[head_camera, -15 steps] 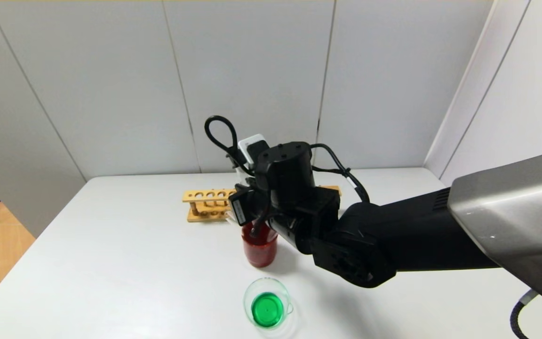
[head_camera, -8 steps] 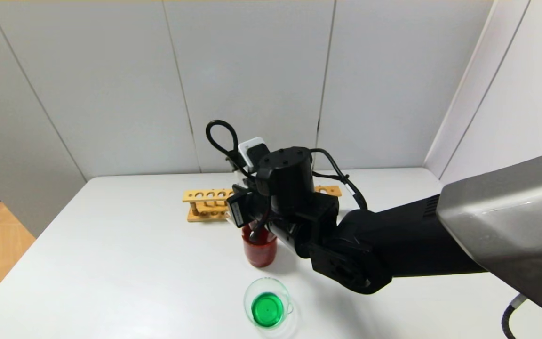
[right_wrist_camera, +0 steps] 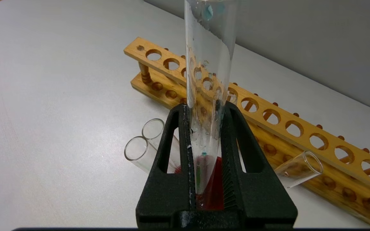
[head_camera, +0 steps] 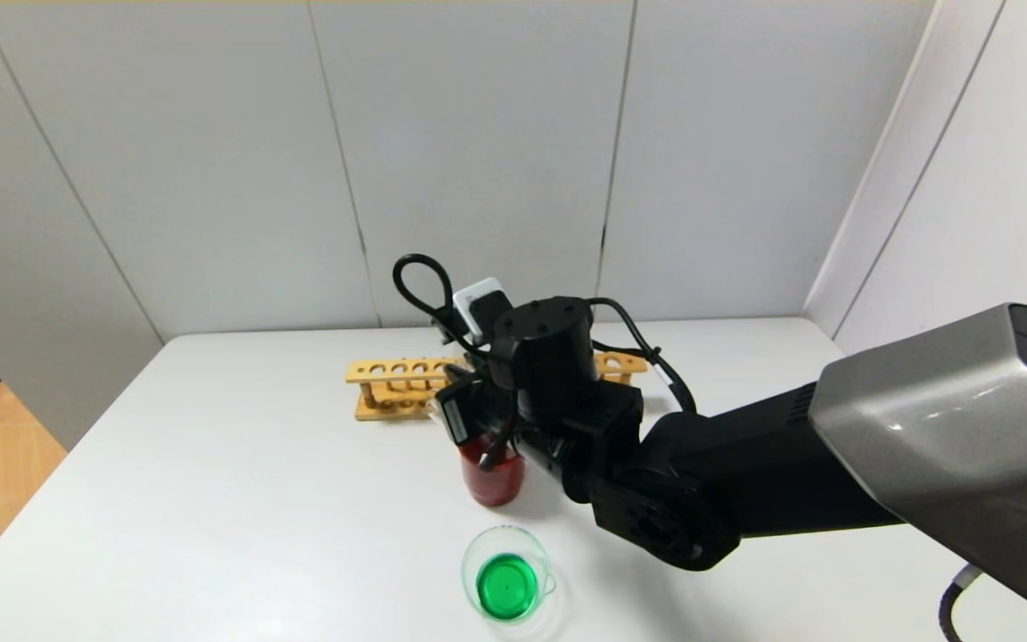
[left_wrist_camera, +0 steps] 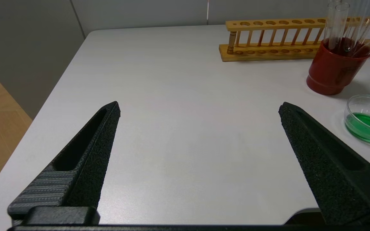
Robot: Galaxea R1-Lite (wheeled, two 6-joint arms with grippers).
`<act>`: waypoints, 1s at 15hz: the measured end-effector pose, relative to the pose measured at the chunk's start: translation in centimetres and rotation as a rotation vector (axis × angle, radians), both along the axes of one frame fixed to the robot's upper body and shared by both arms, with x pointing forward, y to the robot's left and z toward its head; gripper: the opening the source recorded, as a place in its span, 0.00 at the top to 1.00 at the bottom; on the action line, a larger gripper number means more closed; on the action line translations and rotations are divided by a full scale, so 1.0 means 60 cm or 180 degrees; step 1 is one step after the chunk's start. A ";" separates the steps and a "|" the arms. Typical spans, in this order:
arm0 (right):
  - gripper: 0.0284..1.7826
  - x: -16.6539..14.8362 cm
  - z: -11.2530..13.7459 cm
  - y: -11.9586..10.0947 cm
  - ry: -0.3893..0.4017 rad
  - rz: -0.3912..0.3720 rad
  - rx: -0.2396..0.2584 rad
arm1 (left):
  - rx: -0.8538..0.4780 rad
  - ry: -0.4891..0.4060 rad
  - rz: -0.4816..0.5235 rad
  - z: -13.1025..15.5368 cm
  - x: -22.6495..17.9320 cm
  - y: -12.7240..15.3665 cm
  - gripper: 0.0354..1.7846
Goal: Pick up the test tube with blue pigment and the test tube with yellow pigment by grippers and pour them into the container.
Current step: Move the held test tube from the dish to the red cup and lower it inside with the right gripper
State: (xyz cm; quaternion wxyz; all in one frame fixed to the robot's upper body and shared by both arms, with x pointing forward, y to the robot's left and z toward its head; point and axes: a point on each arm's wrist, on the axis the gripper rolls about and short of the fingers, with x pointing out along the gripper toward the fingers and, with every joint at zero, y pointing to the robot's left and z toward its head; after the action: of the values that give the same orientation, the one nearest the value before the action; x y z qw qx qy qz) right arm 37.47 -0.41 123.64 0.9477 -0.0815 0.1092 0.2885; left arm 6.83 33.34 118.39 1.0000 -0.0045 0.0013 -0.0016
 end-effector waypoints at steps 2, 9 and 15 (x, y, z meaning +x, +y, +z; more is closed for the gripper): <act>0.83 0.003 0.002 -0.002 -0.0040 -0.0010 -0.0003 | 0.0001 -0.0001 0.0000 0.000 0.000 0.000 0.02; 0.83 0.006 -0.002 -0.006 -0.0041 -0.0021 -0.0036 | 0.0000 -0.0001 0.0000 0.000 0.000 0.000 0.02; 0.76 0.003 -0.014 -0.012 -0.0123 0.0133 -0.0128 | 0.0000 -0.0003 -0.0001 0.000 0.000 0.000 0.02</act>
State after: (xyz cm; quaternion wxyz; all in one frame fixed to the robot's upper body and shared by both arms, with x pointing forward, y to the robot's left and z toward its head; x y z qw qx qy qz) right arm 37.62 -1.10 122.78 0.9416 -0.1083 0.0950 0.3043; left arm 6.82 33.34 118.41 1.0000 -0.0045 0.0009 -0.0018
